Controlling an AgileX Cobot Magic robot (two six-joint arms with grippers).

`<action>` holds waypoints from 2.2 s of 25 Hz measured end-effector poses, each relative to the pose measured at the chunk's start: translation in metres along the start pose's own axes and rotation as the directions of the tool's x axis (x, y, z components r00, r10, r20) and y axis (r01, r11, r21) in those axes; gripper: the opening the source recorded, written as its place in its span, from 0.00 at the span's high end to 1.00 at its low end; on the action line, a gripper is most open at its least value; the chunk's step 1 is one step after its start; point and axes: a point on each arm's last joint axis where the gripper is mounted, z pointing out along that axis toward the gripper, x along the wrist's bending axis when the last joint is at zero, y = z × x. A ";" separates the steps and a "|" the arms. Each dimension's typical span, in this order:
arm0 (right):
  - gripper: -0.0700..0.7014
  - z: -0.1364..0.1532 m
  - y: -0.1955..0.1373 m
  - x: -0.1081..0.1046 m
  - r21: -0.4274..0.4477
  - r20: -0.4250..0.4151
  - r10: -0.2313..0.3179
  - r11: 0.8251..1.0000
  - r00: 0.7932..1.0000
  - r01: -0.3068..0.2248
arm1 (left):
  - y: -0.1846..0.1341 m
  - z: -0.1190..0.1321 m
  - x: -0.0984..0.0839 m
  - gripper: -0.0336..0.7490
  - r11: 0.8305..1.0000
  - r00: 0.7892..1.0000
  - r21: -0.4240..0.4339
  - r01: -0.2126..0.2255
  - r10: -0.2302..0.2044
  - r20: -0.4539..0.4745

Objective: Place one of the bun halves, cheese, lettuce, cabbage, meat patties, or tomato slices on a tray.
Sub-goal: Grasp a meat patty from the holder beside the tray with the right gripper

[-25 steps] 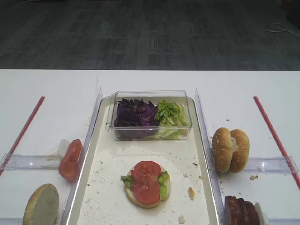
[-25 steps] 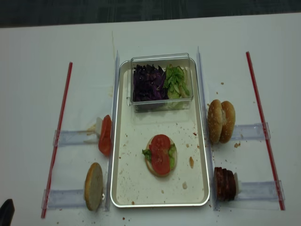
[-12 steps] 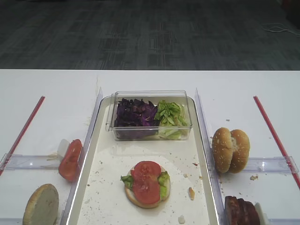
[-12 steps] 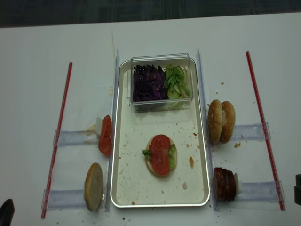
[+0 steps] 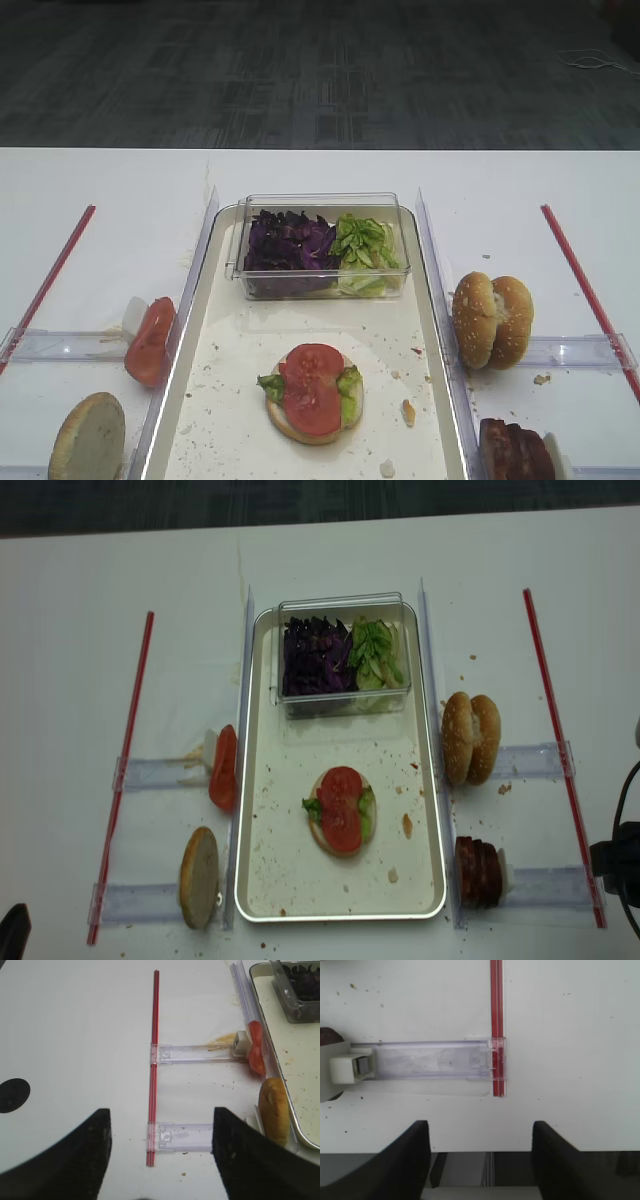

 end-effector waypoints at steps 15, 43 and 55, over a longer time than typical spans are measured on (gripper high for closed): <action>0.32 0.007 0.007 0.003 0.021 -0.044 0.033 0.999 0.998 -0.032 | 0.000 0.000 0.000 0.40 1.000 1.000 0.000 0.000 0.000 0.000; 0.34 0.032 0.010 0.097 0.050 -0.174 -0.143 0.987 0.974 0.153 | 0.000 0.000 0.000 0.40 1.000 1.000 0.000 0.000 0.000 0.000; 0.35 0.041 0.031 0.137 0.092 -0.166 -0.181 0.976 0.969 0.198 | 0.000 0.000 0.000 0.40 1.000 1.000 0.000 0.000 0.000 0.000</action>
